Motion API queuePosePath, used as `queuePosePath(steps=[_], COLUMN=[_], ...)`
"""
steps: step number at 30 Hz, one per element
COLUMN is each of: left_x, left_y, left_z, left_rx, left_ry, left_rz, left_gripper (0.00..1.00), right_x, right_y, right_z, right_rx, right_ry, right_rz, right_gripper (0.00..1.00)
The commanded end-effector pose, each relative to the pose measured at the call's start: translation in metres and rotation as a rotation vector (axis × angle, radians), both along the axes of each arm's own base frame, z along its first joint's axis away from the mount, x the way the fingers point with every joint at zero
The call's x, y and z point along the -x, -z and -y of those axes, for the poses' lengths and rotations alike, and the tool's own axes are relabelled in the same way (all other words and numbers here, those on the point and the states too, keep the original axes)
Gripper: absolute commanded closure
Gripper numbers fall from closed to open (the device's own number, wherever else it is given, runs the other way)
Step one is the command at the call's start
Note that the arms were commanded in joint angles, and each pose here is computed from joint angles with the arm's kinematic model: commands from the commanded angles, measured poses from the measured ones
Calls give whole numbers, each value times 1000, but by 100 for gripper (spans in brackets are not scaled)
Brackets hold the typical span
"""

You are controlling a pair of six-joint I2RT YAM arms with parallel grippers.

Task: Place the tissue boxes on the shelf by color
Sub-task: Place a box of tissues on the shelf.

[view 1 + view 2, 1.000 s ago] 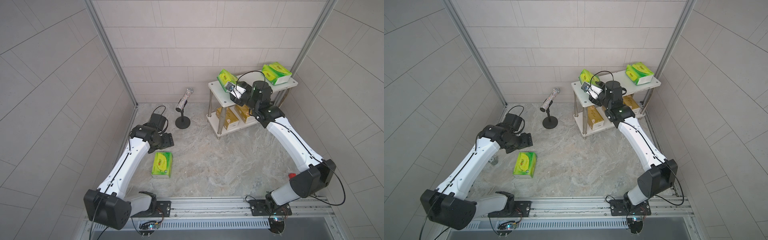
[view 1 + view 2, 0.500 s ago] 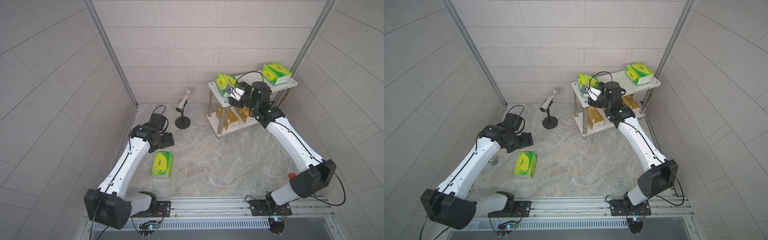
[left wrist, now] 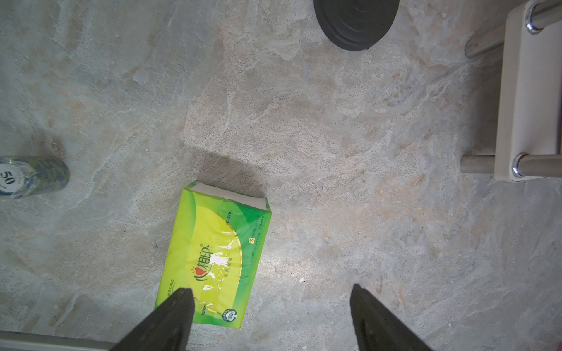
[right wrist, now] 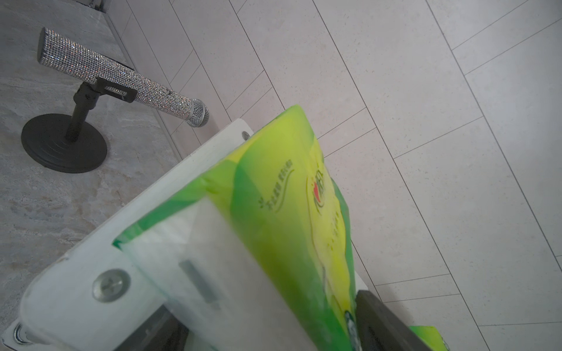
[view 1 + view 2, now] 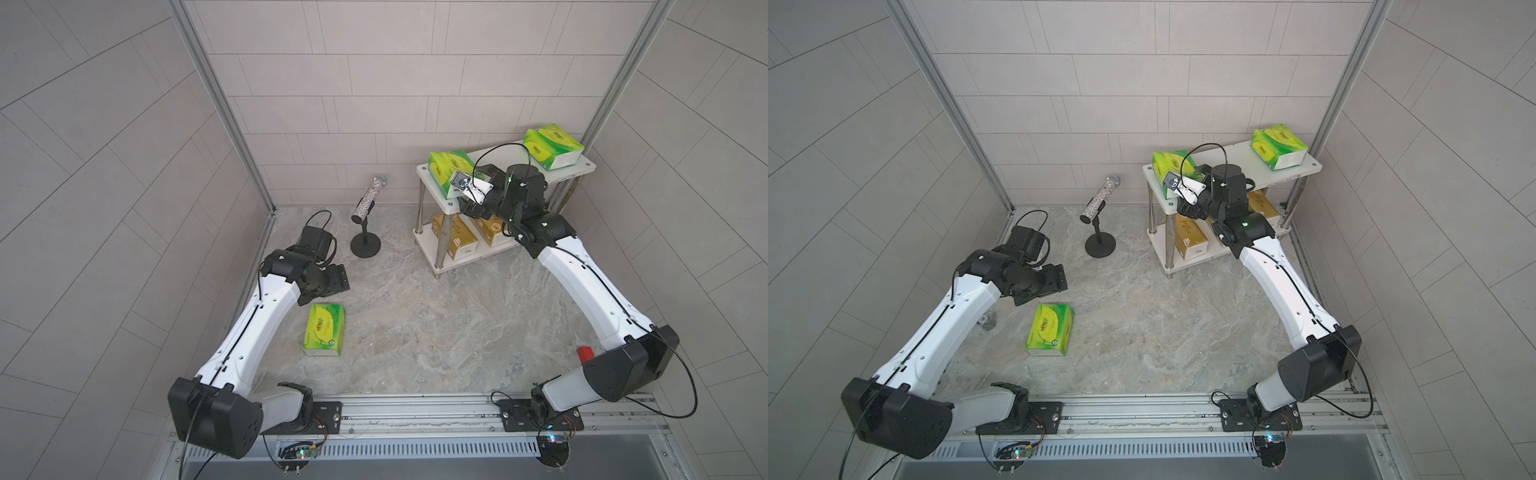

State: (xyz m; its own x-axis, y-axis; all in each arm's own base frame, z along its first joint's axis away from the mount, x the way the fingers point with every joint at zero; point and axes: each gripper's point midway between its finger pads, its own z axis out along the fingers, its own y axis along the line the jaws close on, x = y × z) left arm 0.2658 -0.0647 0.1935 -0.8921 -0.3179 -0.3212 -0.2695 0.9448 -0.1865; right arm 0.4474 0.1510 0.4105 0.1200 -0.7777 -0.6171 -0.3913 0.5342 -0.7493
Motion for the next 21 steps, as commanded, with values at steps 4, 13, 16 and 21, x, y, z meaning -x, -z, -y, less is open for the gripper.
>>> queuePosePath(steps=[4,13,16,21], left_x=[1,-2,-3,-3], left_y=[0,1,0,-1], left_z=[2,5,5,5], left_rx=[6,18,16,17], left_ry=[1,10,10,12], left_rz=[6,5,9,10], left_gripper=[12,12,12,12], right_x=[17,32,36,42], right_y=[-11,-6,-2,2], right_z=[8,14,17,21], right_rx=[-15,-2,5,10], right_ry=[8,19,25,30], right_rz=[5,-15,-26,-56], right_gripper=[10,6,6,5])
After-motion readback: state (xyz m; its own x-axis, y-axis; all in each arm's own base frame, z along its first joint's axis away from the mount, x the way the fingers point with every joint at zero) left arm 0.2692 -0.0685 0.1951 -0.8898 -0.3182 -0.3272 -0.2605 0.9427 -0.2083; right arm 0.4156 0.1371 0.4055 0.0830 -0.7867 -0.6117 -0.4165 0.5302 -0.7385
